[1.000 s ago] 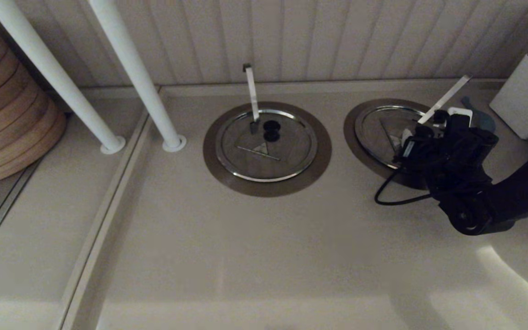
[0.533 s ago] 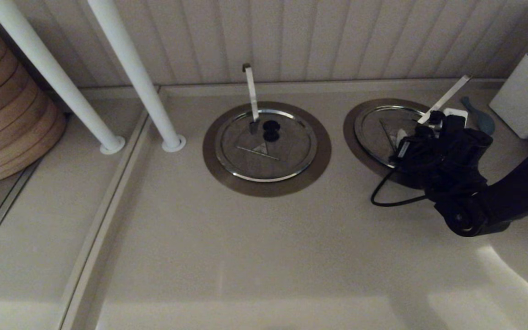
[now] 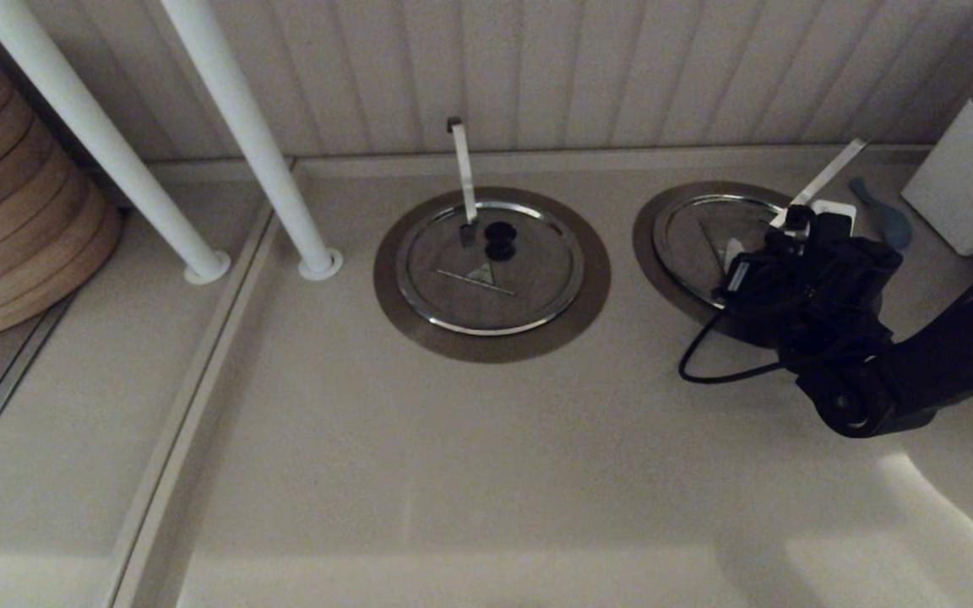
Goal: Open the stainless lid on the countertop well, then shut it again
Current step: Open the lid
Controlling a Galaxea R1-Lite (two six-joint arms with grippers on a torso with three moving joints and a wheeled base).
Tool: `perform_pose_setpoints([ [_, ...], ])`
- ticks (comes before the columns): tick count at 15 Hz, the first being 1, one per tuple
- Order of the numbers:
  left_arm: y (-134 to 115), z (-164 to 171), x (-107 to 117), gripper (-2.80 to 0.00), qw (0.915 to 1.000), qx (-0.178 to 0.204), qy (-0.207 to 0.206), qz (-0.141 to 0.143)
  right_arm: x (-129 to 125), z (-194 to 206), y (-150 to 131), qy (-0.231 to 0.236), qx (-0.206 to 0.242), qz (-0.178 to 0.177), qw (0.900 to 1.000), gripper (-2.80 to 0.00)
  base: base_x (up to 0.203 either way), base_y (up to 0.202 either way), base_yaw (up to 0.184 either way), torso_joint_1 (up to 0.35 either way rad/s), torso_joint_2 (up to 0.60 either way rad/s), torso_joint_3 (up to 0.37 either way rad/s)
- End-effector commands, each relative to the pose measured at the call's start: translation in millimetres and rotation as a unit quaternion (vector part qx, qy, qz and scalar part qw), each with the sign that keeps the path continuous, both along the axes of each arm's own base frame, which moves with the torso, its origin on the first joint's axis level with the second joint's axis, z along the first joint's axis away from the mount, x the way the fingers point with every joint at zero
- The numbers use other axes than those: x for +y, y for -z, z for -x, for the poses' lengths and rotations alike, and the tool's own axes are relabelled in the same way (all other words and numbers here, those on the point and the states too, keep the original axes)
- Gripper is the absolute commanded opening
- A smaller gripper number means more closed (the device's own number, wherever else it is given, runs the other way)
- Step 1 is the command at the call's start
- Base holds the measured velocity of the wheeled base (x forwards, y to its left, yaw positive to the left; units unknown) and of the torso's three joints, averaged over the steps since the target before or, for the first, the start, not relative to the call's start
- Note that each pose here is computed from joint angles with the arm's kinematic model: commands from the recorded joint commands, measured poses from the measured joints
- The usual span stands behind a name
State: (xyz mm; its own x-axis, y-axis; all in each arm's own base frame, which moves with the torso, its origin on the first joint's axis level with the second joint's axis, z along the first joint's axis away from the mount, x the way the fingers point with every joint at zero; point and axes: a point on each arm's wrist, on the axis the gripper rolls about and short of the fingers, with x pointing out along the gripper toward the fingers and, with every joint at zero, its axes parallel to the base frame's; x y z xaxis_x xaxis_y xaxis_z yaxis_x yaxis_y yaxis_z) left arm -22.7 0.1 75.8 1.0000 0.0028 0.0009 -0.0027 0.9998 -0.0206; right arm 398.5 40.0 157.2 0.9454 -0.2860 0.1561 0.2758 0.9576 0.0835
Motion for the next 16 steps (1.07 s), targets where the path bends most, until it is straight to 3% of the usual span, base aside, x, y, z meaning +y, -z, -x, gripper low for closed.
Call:
perform_pose_setpoints([
  [1,0.0,0.0,0.0,-2.8,1.0,0.0,0.0,0.0,-0.2,1.9,-5.8,0.001,-0.011,-0.001,1.0,0.0,0.0,0.0,0.0,0.0,0.0,0.0],
  [16,-0.1,0.0,0.0,-2.8,1.0,-0.001,0.0,0.0,8.0,13.8,-24.8,-0.01,-0.032,-0.004,0.999,0.0,0.0,0.0,0.0,0.0,0.0,0.0],
])
